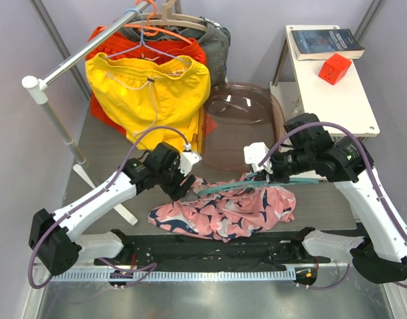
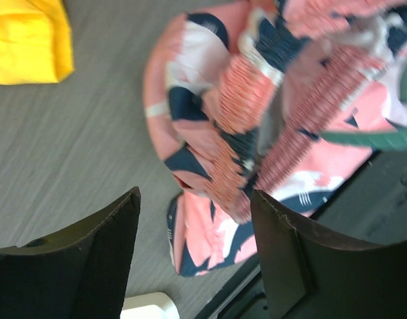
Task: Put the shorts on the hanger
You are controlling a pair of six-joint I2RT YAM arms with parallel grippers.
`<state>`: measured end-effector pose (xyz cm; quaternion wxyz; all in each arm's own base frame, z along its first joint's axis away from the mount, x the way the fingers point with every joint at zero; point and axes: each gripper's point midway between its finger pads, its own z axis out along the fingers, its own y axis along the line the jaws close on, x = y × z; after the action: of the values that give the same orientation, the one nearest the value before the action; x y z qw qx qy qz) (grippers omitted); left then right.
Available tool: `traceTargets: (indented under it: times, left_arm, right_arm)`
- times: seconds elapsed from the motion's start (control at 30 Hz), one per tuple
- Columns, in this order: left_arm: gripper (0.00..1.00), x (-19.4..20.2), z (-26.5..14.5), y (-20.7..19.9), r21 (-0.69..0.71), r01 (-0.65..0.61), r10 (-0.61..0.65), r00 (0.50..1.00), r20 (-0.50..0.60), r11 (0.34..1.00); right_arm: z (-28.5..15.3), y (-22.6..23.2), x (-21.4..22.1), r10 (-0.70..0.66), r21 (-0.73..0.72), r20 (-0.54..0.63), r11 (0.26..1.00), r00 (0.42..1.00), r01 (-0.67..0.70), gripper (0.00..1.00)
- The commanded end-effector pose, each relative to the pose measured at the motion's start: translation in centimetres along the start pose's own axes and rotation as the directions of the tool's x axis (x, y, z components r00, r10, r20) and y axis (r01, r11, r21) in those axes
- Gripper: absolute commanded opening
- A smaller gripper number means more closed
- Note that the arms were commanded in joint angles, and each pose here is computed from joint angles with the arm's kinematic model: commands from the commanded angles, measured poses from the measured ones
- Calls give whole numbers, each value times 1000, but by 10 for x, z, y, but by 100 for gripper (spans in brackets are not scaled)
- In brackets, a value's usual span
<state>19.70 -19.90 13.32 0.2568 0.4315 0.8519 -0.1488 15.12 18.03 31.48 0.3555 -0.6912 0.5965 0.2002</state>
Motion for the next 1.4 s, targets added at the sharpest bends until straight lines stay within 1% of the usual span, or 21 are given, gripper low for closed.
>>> traceTargets:
  times: [0.0, 0.13, 0.27, 0.4, 0.47, 0.53, 0.8, 0.9, 0.93, 1.0, 1.03, 1.1, 1.13, 1.2, 1.37]
  left_arm:
    - [66, -31, 5, 20, -114, 72, -60, 992, 112, 991]
    - [65, -33, 9, 12, -84, 60, -51, 993, 104, 995]
    - [69, -30, 7, 2, -41, 44, -39, 994, 106, 998]
    - [72, -27, -7, -4, -27, 11, -7, 991, 136, 1000]
    - [72, -21, -6, -4, -40, 2, 3, 992, 124, 999]
    - [72, -13, 0, 1, -81, -17, 24, 996, 88, 997]
    - [66, -11, 14, 9, -118, -11, 16, 999, 41, 993]
    - [57, -12, 13, 9, -118, -11, 17, 999, 46, 993]
    - [48, -12, 12, 9, -118, -8, 14, 999, 49, 993]
    - [36, -13, 10, 7, -112, -5, 11, 998, 54, 994]
    - [25, -13, 10, 6, -103, -4, 10, 999, 53, 995]
    - [14, -16, 7, 5, -100, 0, 6, 998, 57, 995]
    - [5, -16, 6, 4, -96, 1, 4, 999, 53, 995]
    - [0, -19, 3, 4, -95, 8, -3, 999, 48, 995]
    - [0, -31, -6, 2, -92, 38, -31, 997, 69, 995]
  right_arm:
    - [4, 9, 4, 21, -21, -40, 1000, 999, -22, 1]
    - [17, -1, 1, 28, 18, -47, 999, 998, -27, 1]
    - [25, -3, 1, 32, 26, -62, 999, 998, -30, 1]
    - [26, -3, -2, 29, 34, -58, 999, 998, -27, 1]
    - [24, -2, -5, 25, 34, -48, 999, 999, -23, 1]
    - [20, -2, -9, 19, 43, -30, 999, 999, -18, 1]
    - [14, -11, -28, -15, 86, 45, 996, 999, 11, 1]
    - [17, -12, -26, -13, 85, 38, 996, 999, 9, 1]
    - [17, -12, -25, -11, 85, 37, 996, 999, 8, 1]
    - [22, -15, -26, -6, 91, 44, 996, 999, 2, 1]
    - [25, -16, -25, -7, 91, 43, 996, 999, 3, 1]
    - [33, -18, -23, -3, 82, 35, 997, 999, 0, 1]
    - [35, -17, -21, -2, 79, 29, 997, 1000, -1, 1]
    - [43, -18, -18, -3, 79, 26, 997, 1000, 1, 1]
    - [64, -17, -19, -14, 92, 5, 996, 1000, 13, 1]
